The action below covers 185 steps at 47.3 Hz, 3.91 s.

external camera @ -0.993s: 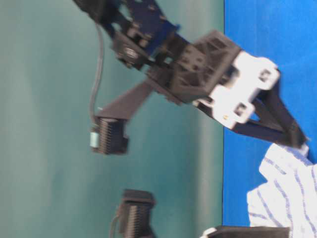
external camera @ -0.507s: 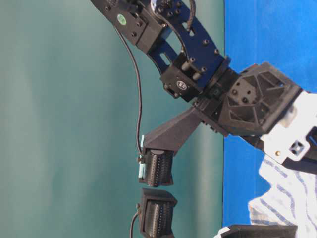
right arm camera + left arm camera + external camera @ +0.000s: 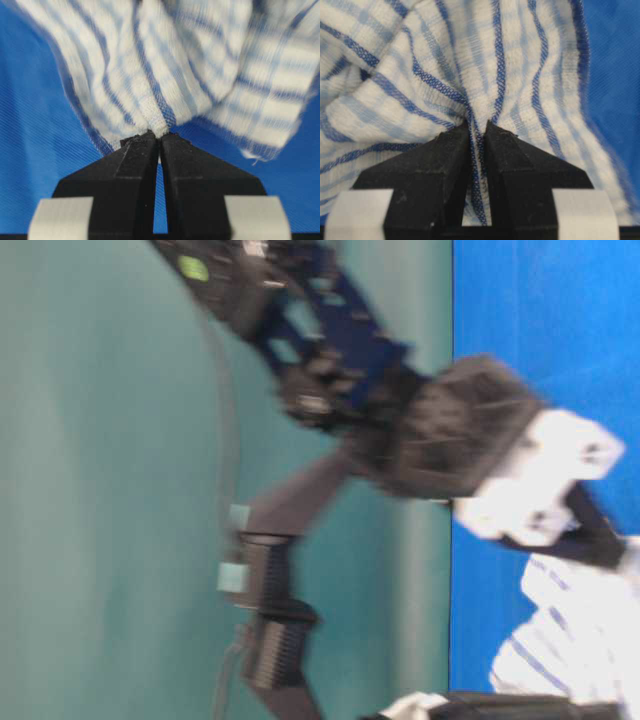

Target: Lift the towel with both arms.

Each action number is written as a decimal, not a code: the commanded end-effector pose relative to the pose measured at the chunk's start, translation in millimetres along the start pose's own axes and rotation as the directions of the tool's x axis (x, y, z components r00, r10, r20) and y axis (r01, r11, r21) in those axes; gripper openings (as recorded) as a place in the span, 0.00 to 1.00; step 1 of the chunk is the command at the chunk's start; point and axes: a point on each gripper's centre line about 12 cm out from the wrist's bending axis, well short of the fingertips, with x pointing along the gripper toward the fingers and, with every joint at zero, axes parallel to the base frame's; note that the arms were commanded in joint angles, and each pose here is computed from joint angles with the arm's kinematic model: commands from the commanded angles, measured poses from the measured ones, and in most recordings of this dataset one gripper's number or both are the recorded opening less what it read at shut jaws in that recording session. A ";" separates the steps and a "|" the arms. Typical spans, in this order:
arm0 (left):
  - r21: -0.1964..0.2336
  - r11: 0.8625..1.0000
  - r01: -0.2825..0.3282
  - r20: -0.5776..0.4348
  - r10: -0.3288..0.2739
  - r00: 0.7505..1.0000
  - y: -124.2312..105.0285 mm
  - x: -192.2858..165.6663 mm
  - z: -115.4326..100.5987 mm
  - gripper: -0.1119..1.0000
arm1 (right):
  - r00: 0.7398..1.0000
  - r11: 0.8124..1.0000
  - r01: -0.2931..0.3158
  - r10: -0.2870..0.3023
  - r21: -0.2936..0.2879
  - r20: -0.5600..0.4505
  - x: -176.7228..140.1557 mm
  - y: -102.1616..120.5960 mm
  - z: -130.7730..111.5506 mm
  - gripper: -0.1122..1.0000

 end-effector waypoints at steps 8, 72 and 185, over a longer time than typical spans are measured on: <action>-0.019 1.000 -0.010 0.087 0.011 0.996 7.9 -69.8 57.8 0.15 | 0.992 0.999 0.048 -0.049 0.011 0.115 -84.6 -12.1 48.4 0.13; 0.009 0.998 -0.069 0.512 0.054 0.857 20.7 -297.1 185.7 0.15 | 0.887 0.969 0.240 -0.199 -0.048 0.417 -335.2 -22.9 165.3 0.13; 0.068 0.997 -0.037 0.285 0.016 0.958 11.1 -16.2 13.2 0.90 | 0.997 0.995 0.074 -0.074 -0.069 0.003 -55.6 -41.3 -32.2 0.70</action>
